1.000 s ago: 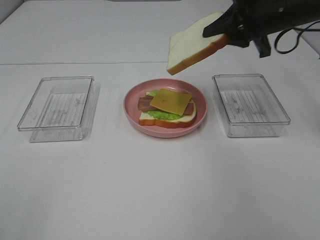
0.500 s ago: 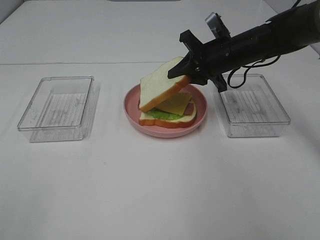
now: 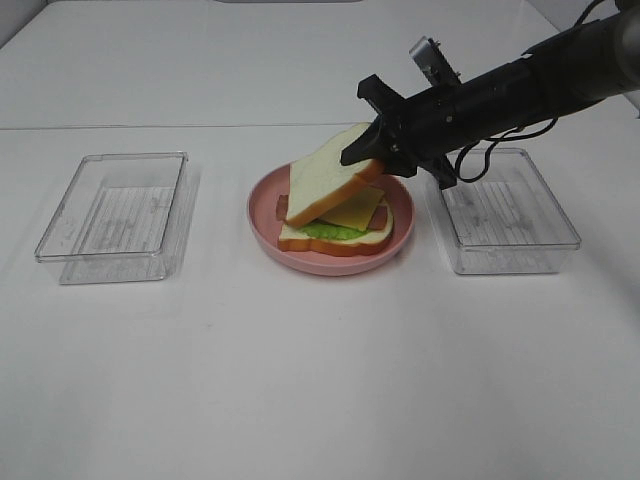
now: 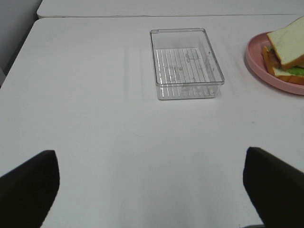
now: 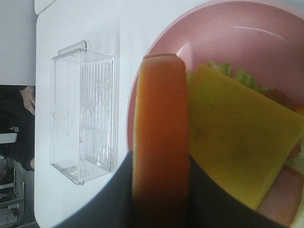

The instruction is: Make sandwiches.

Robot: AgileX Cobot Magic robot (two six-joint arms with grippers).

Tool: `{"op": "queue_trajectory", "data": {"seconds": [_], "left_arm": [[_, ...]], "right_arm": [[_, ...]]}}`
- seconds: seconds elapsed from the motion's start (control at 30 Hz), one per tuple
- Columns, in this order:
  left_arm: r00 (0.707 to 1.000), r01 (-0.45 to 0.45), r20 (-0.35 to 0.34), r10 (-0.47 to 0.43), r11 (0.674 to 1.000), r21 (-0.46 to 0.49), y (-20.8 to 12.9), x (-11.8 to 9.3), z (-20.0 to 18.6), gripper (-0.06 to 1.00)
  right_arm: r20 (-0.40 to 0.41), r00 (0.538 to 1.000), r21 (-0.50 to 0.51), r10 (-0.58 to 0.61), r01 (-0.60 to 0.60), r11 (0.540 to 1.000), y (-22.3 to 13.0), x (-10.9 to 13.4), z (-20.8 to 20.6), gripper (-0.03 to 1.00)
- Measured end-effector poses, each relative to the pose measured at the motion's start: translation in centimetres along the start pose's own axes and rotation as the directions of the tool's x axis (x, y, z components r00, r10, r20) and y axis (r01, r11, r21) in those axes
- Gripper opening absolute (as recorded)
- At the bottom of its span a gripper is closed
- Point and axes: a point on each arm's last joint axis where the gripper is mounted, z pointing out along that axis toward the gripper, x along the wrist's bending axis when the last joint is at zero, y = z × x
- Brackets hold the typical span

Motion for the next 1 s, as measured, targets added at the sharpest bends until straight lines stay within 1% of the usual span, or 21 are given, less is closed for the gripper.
{"op": "queue_trajectory", "data": {"seconds": [0.1, 0.23, 0.3, 0.33, 0.37, 0.4, 0.43, 0.47, 0.53, 0.63, 0.67, 0.7, 0.73, 0.77, 0.8, 0.83, 0.87, 0.9, 0.93, 0.97, 1.0], "left_arm": [[1.0, 0.0, 0.0, 0.0, 1.0, 0.0, 0.0, 0.0, 0.0, 0.98], [1.0, 0.0, 0.0, 0.0, 1.0, 0.0, 0.0, 0.0, 0.0, 0.98], [1.0, 0.0, 0.0, 0.0, 1.0, 0.0, 0.0, 0.0, 0.0, 0.98], [1.0, 0.0, 0.0, 0.0, 1.0, 0.0, 0.0, 0.0, 0.0, 0.98], [1.0, 0.0, 0.0, 0.0, 1.0, 0.0, 0.0, 0.0, 0.0, 0.98], [1.0, 0.0, 0.0, 0.0, 1.0, 0.0, 0.0, 0.0, 0.0, 0.98], [1.0, 0.0, 0.0, 0.0, 1.0, 0.0, 0.0, 0.0, 0.0, 0.98], [1.0, 0.0, 0.0, 0.0, 1.0, 0.0, 0.0, 0.0, 0.0, 0.98], [1.0, 0.0, 0.0, 0.0, 1.0, 0.0, 0.0, 0.0, 0.0, 0.98], [1.0, 0.0, 0.0, 0.0, 1.0, 0.0, 0.0, 0.0, 0.0, 0.98], [1.0, 0.0, 0.0, 0.0, 1.0, 0.0, 0.0, 0.0, 0.0, 0.98], [1.0, 0.0, 0.0, 0.0, 1.0, 0.0, 0.0, 0.0, 0.0, 0.98], [1.0, 0.0, 0.0, 0.0, 1.0, 0.0, 0.0, 0.0, 0.0, 0.98], [1.0, 0.0, 0.0, 0.0, 1.0, 0.0, 0.0, 0.0, 0.0, 0.98], [1.0, 0.0, 0.0, 0.0, 1.0, 0.0, 0.0, 0.0, 0.0, 0.98], [1.0, 0.0, 0.0, 0.0, 1.0, 0.0, 0.0, 0.0, 0.0, 0.98], [1.0, 0.0, 0.0, 0.0, 1.0, 0.0, 0.0, 0.0, 0.0, 0.98], [1.0, 0.0, 0.0, 0.0, 1.0, 0.0, 0.0, 0.0, 0.0, 0.98], [1.0, 0.0, 0.0, 0.0, 1.0, 0.0, 0.0, 0.0, 0.0, 0.98], [1.0, 0.0, 0.0, 0.0, 1.0, 0.0, 0.0, 0.0, 0.0, 0.98], [1.0, 0.0, 0.0, 0.0, 1.0, 0.0, 0.0, 0.0, 0.0, 0.98]], "right_arm": [[0.009, 1.0, 0.004, -0.004, 0.004, 1.0, 0.0, -0.1, 0.0, 0.17], [0.023, 1.0, 0.012, -0.009, 0.008, 1.0, -0.1, -0.2, 0.0, 0.21], [0.049, 0.999, 0.03, -0.008, 0.007, 1.0, -0.2, -0.4, 0.0, 0.35], [0.068, 0.998, 0.043, -0.014, 0.011, 0.999, -0.3, -0.6, 0.0, 0.48], [0.068, 0.998, 0.043, -0.014, 0.011, 0.999, -0.3, -0.6, 0.0, 0.48], [0.077, 0.997, 0.047, -0.018, 0.014, 0.999, -0.4, -0.6, -0.1, 0.56], [0.077, 0.997, 0.047, -0.018, 0.014, 0.999, -0.4, -0.6, -0.1, 0.56], [0.095, 0.995, 0.047, -0.044, 0.039, 0.998, -0.3, -0.4, -0.4, 0.69], [0.125, 0.987, 0.046, -0.101, 0.096, 0.994, -0.2, 0.2, -1.3, 0.8], [0.149, 0.979, 0.046, -0.137, 0.131, 0.99, -0.1, 0.7, -2.0, 0.83], [0.166, 0.974, 0.05, -0.157, 0.151, 0.987, -0.1, 1.0, -2.4, 0.84], [0.203, 0.96, 0.054, -0.194, 0.187, 0.981, -0.1, 1.6, -3.3, 0.85], [0.203, 0.96, 0.054, -0.194, 0.187, 0.981, -0.1, 1.6, -3.3, 0.85], [0.223, 0.953, 0.053, -0.203, 0.196, 0.979, -0.1, 1.8, -3.8, 0.86], [0.283, 0.93, 0.054, -0.233, 0.227, 0.972, 0.0, 2.3, -4.9, 0.86], [0.283, 0.93, 0.054, -0.233, 0.227, 0.972, 0.0, 2.3, -4.9, 0.86], [0.313, 0.917, 0.055, -0.248, 0.243, 0.968, 0.0, 2.4, -5.3, 0.86], [0.369, 0.89, 0.05, -0.267, 0.268, 0.962, 0.1, 3.0, -6.5, 0.86], [0.369, 0.89, 0.05, -0.267, 0.268, 0.962, 0.1, 3.0, -6.5, 0.86], [0.389, 0.878, 0.047, -0.278, 0.283, 0.958, 0.2, 3.3, -7.0, 0.86], [0.438, 0.85, 0.046, -0.293, 0.305, 0.951, 0.4, 3.5, -8.1, 0.86]]}}
